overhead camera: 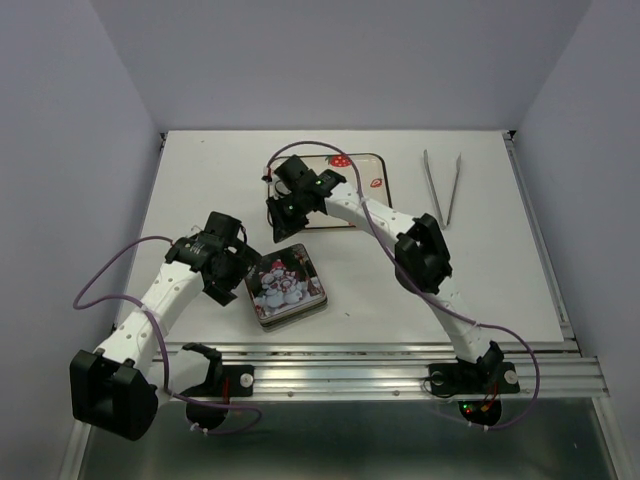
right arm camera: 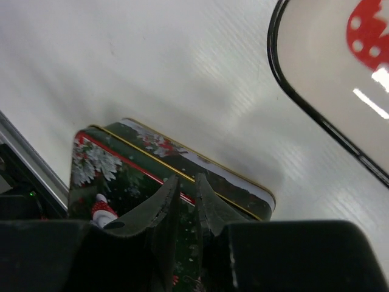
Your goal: Pack the cookies
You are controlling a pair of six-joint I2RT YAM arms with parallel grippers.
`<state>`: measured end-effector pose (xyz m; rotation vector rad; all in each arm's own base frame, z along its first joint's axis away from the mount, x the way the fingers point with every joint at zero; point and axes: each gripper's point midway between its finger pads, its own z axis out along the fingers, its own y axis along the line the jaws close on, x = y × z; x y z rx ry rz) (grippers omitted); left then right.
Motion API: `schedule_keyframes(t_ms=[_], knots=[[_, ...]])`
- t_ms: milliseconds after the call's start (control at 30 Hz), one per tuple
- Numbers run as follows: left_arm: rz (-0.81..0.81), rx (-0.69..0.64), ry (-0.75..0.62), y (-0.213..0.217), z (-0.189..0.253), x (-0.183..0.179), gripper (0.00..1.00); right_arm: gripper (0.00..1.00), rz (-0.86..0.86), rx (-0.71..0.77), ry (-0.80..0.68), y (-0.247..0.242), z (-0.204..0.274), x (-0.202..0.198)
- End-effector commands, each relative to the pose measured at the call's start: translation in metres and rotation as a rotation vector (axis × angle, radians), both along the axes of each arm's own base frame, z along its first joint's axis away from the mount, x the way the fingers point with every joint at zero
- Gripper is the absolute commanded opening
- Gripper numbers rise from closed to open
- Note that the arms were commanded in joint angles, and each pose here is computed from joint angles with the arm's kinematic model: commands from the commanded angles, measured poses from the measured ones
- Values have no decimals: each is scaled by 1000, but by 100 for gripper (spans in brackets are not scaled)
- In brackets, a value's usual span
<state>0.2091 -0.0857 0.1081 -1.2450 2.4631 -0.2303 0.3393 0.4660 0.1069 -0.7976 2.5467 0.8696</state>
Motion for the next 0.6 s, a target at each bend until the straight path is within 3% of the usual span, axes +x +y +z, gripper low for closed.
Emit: schedule_keyframes(t_ms=[0,267,567], knots=[[-3,15,-22,4,4,3,99,22,58,-9,33,1,-2,-29],[-18,23,-14,3,0,6,99,21,48,-18,29,-1,-3,-28],[-75,-5,3,-5,-1,5,99,24,-46,16,-154,11,43,14]])
